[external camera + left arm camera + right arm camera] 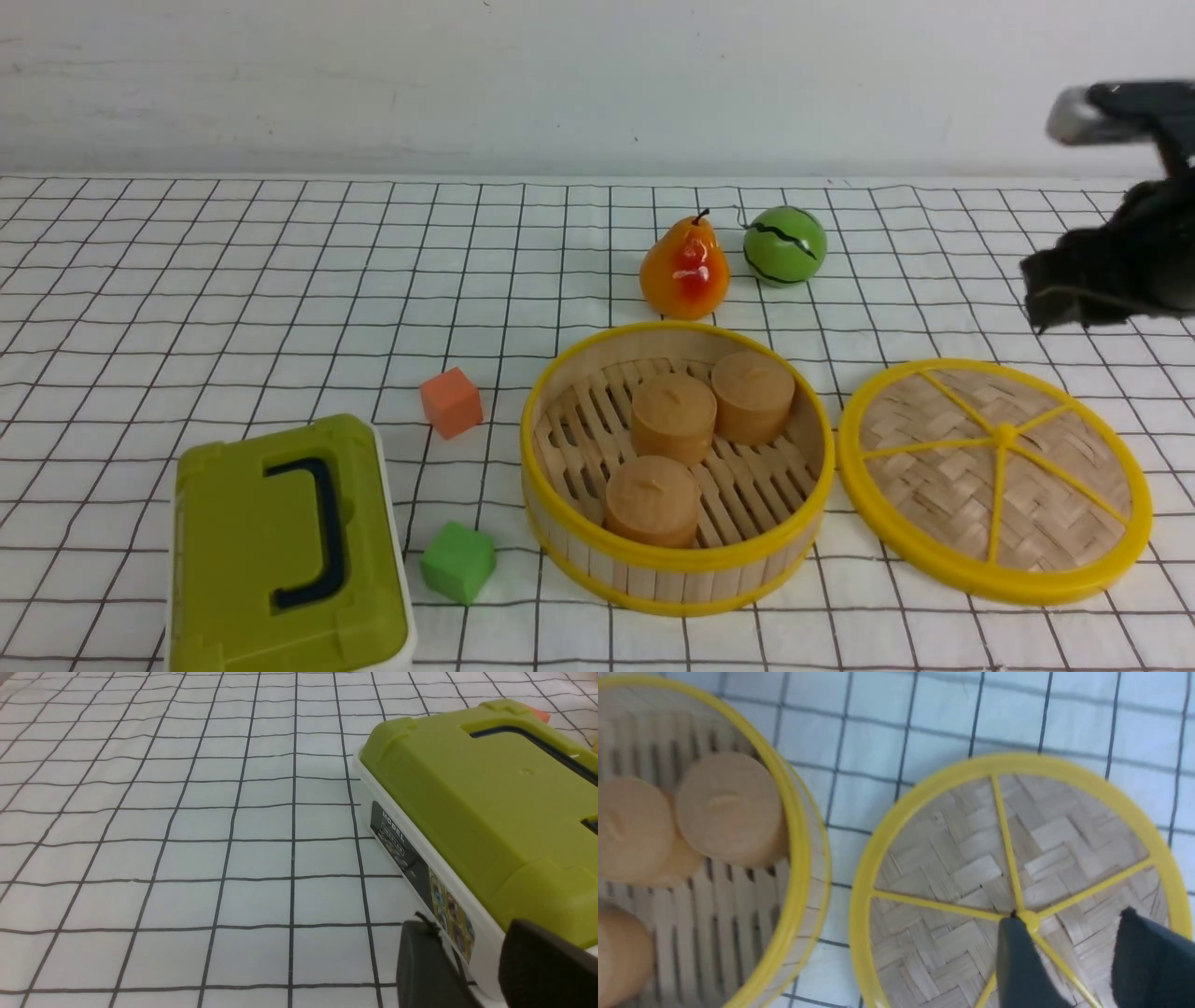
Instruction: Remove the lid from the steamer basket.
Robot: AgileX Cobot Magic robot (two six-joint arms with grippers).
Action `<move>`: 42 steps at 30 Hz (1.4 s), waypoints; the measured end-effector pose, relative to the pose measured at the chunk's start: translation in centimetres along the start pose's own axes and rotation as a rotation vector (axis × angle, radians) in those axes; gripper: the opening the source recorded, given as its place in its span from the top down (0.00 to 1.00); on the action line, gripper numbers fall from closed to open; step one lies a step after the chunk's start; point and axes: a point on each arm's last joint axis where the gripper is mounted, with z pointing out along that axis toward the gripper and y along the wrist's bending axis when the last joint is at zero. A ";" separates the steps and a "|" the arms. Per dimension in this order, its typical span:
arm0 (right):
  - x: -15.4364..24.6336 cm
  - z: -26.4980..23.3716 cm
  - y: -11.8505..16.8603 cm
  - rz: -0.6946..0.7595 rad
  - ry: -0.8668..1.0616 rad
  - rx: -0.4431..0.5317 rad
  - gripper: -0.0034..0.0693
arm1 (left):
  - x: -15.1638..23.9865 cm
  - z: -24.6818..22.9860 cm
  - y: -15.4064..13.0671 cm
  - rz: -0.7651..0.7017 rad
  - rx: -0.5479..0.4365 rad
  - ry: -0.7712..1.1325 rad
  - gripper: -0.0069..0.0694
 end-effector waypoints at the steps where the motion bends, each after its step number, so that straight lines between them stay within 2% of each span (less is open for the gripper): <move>1: 0.4 -1.9 0.5 0.001 -0.069 -0.016 0.67 | 0.0 0.0 0.0 0.000 0.000 0.000 0.60; 2: 0.4 -2.2 0.6 0.000 -0.079 -0.018 0.69 | 0.0 0.0 0.0 0.000 0.000 0.000 0.60; 3: 1.2 -4.1 1.1 0.002 -0.153 -0.037 0.77 | 0.0 0.0 0.0 0.000 0.000 0.000 0.60; 4: 1.2 -4.3 1.2 0.004 -0.167 -0.041 0.79 | 0.0 0.0 0.0 0.000 0.000 0.000 0.60; 7: 3.5 -7.6 2.0 -0.004 -0.291 -0.075 0.95 | 0.0 0.0 0.0 0.000 0.000 0.000 0.60; 8: 4.2 -8.4 2.2 -0.009 -0.324 -0.083 0.97 | 0.0 0.0 0.0 0.000 0.000 0.000 0.60; 16: 9.0 -14.1 3.6 -0.101 -0.529 -0.113 0.98 | 0.0 0.0 0.0 0.000 0.000 0.000 0.60; 23: 11.7 -18.1 4.4 -0.130 -0.689 -0.121 0.98 | 0.0 0.0 0.0 0.000 0.000 0.000 0.60; 35: 12.8 -20.0 4.8 -0.154 -0.763 -0.121 0.98 | 0.0 0.0 0.0 0.000 0.000 0.000 0.60; 42: 12.2 -20.5 4.1 -0.194 -0.846 -0.010 0.97 | 0.0 0.0 0.0 0.000 0.000 0.000 0.60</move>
